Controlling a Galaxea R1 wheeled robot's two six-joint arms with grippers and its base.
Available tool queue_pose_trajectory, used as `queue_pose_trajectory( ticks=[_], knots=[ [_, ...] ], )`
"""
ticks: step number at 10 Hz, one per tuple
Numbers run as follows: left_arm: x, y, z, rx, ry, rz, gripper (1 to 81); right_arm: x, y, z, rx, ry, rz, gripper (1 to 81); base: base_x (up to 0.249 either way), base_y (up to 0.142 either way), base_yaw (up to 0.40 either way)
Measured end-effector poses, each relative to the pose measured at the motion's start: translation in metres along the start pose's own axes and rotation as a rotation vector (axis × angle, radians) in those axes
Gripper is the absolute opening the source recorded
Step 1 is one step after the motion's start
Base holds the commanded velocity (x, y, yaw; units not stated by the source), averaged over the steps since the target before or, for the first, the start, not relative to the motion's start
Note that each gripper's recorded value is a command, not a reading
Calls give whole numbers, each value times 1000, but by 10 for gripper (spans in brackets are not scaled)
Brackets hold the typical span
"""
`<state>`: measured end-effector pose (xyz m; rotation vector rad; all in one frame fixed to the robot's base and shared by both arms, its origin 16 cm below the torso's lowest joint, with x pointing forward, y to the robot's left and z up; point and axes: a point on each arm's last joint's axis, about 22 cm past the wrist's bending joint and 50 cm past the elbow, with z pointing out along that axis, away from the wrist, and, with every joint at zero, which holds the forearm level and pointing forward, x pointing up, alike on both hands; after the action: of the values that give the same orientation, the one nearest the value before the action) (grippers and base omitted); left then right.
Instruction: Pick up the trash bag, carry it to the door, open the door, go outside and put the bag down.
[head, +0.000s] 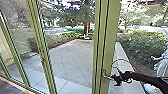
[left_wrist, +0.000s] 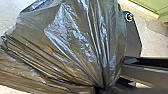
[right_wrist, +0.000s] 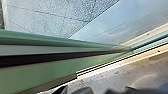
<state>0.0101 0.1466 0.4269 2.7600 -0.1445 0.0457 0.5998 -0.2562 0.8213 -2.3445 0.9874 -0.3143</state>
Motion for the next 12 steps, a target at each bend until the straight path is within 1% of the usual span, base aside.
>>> queue_pose_trajectory(
  ticks=[1,3,7,8,10,12],
  knots=[
    [0,0,0,0,2,1,10,-1,6,9,-4,12,10,811,0,0,0],
    [0,0,0,0,2,1,10,-7,15,23,6,24,19,811,0,0,0],
    [1,0,0,0,2,1,10,-14,15,32,41,30,19,811,0,0,0],
    [-1,0,0,0,0,0,10,-18,17,37,53,35,34,811,0,0,0],
    [-4,0,0,0,-2,-1,10,-19,21,44,57,44,67,811,0,0,0],
    [-6,0,0,1,-3,-3,10,-22,23,54,52,56,77,811,0,0,0]
  ],
)
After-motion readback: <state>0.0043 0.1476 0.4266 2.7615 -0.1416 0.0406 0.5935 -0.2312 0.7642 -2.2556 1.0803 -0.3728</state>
